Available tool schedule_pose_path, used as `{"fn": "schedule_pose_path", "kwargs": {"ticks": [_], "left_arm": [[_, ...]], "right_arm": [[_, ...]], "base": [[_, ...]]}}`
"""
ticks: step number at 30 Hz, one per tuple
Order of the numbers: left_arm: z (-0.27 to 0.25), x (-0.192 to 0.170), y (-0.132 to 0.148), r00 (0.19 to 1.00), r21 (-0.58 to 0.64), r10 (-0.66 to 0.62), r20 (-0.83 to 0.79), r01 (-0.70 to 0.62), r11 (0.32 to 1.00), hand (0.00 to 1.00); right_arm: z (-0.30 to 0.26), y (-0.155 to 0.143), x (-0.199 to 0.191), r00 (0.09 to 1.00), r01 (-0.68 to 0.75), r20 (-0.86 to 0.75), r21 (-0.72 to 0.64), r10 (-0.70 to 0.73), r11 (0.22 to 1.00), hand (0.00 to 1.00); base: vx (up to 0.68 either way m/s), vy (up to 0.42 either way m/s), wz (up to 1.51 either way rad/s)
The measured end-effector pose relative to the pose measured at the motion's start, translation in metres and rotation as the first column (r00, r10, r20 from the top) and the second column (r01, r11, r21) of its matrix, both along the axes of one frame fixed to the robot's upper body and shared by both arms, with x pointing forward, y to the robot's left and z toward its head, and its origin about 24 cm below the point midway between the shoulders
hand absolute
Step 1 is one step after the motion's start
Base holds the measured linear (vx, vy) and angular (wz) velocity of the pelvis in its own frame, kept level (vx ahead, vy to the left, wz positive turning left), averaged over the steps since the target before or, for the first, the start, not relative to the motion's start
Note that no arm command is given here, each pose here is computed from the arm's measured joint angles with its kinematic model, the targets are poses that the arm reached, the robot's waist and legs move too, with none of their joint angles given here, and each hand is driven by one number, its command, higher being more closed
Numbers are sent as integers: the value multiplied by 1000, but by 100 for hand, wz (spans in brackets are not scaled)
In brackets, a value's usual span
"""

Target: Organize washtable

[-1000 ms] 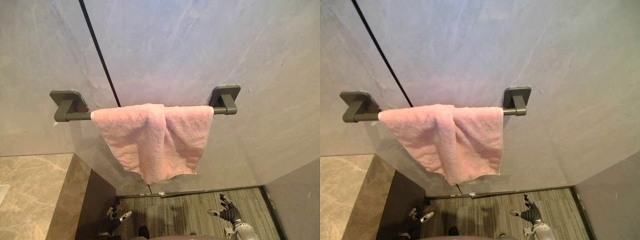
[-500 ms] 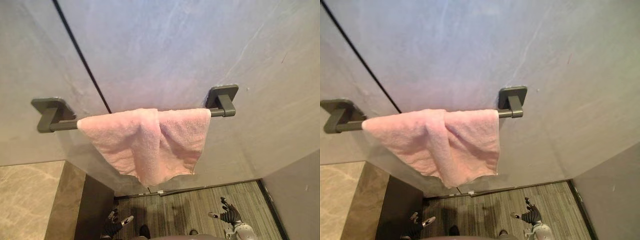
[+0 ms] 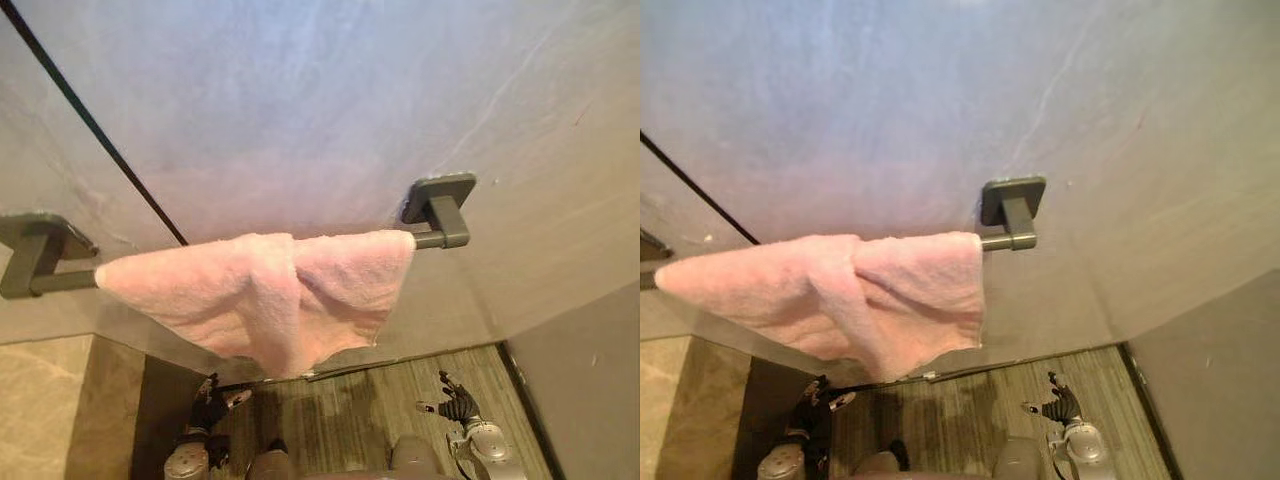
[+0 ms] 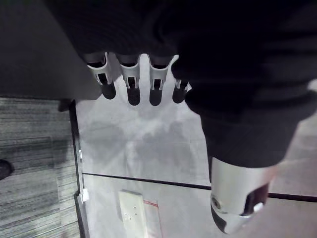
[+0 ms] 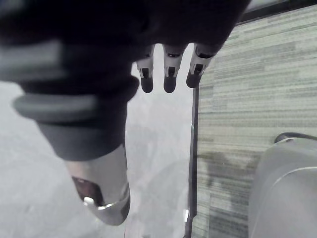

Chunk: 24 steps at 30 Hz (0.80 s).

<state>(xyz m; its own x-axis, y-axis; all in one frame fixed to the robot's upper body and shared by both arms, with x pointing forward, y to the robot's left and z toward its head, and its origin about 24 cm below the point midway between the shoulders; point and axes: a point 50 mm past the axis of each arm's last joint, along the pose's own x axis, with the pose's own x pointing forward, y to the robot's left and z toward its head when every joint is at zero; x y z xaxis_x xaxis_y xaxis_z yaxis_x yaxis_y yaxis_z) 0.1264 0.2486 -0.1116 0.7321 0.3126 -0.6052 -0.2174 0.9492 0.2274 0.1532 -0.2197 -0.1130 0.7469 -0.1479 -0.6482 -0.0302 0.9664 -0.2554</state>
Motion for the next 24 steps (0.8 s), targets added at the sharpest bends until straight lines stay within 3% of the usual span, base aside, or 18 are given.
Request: {"fn": "schedule_pose_path", "kwargs": {"ticks": [2,6,10,18,24], "left_arm": [[3,-1,12,1000,31,23,-3,-23,999,0],[-7,7,-26,999,-90,37,11,-36,995,0],[-6,11,-38,1000,-109,-12,24,14,994,0],[10,34,-50,988,-107,-96,122,109,988,0],[20,60,-44,975,-63,-157,155,168,984,0]], "right_arm": [[0,1,0,1000,0,2,3,0,1000,0],[13,-26,9,999,-4,39,-79,7,997,0],[13,-28,7,999,13,38,-83,-10,997,0],[17,-30,9,992,98,85,-62,-92,993,0],[22,-12,32,979,139,150,25,-141,990,0]], "base": [[-52,-563,52],[-131,-507,90],[-141,-327,102],[-76,-105,138],[-55,26,101]]}}
